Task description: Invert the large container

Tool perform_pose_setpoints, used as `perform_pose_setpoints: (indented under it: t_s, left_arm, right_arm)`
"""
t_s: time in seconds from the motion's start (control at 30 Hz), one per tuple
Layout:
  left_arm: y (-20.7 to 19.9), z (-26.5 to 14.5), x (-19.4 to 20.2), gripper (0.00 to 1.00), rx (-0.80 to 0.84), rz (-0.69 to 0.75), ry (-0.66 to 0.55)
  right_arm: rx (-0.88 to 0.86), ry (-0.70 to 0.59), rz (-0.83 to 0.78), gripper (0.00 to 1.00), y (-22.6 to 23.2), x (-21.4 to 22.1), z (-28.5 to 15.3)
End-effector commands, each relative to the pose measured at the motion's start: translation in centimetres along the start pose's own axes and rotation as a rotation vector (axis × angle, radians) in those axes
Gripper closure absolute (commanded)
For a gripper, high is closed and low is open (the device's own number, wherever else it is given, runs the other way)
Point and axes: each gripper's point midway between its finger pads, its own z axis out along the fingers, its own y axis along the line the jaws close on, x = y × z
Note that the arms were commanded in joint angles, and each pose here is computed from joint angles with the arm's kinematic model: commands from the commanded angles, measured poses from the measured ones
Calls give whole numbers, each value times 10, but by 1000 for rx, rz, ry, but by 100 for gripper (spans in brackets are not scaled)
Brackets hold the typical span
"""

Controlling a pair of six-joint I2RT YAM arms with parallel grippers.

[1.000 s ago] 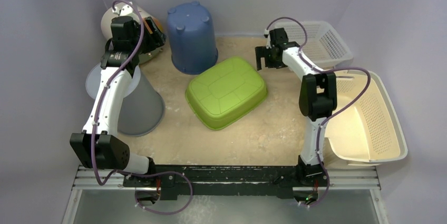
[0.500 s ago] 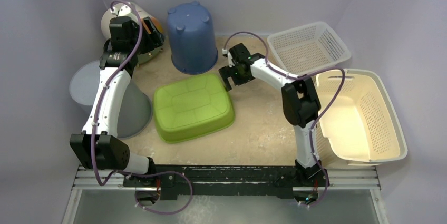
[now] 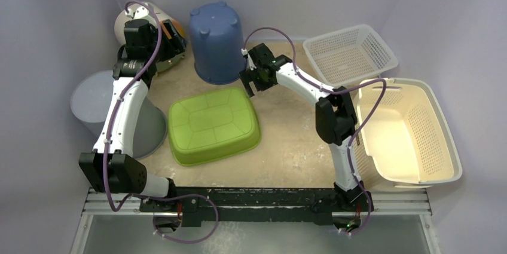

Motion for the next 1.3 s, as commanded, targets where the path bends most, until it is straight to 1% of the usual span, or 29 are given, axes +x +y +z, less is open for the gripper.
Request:
perform_pose_setpoints:
  t_s: [0.0,0.13,0.23,0.33,0.43,0.47,0.57,0.73,0.87,0.97,1.07,1.17,1.23,1.27]
  left_arm:
    - [-5,-10,-16,30,22,3,-66]
    - [-8,-9,-19,29,38,0,-74]
    - [-10,-9,-20,29,46,0,-74]
    - [-10,-7,-17,29,54,-3,-64]
    - [-8,-3,-10,29,54,-7,-47]
    - [-7,-1,-7,29,53,-8,-39]
    - [-6,0,-4,29,53,-3,-30]
    - [-2,3,0,30,42,-5,-18]
    - [-1,4,2,30,41,-6,-13]
    - [1,4,4,30,38,-8,-9]
    - [2,5,7,32,36,-14,-3]
    - [2,6,9,33,38,-24,-2]
    - [1,6,8,33,43,-29,-4]
    - [1,6,8,34,45,-30,-5]
  right_arm:
    - [212,-116,-24,0,-39,-33,-62]
    - [363,-162,-36,0,-76,-46,-91]
    - [410,-187,21,0,-109,-54,-102]
    - [473,-201,74,0,-155,-58,-109]
    - [582,-182,46,0,-184,-60,-107]
    - [631,-142,62,0,-205,-50,-98]
    - [647,-99,91,0,-226,-35,-84]
    - [617,-72,125,2,-240,-23,-61]
    - [676,-9,138,2,-257,3,-47]
    - [702,17,177,3,-274,21,-42]
    - [710,27,200,7,-278,33,-41]
    - [693,13,220,15,-273,39,-42]
    - [689,23,223,17,-271,47,-41]
    - [689,34,223,22,-269,52,-40]
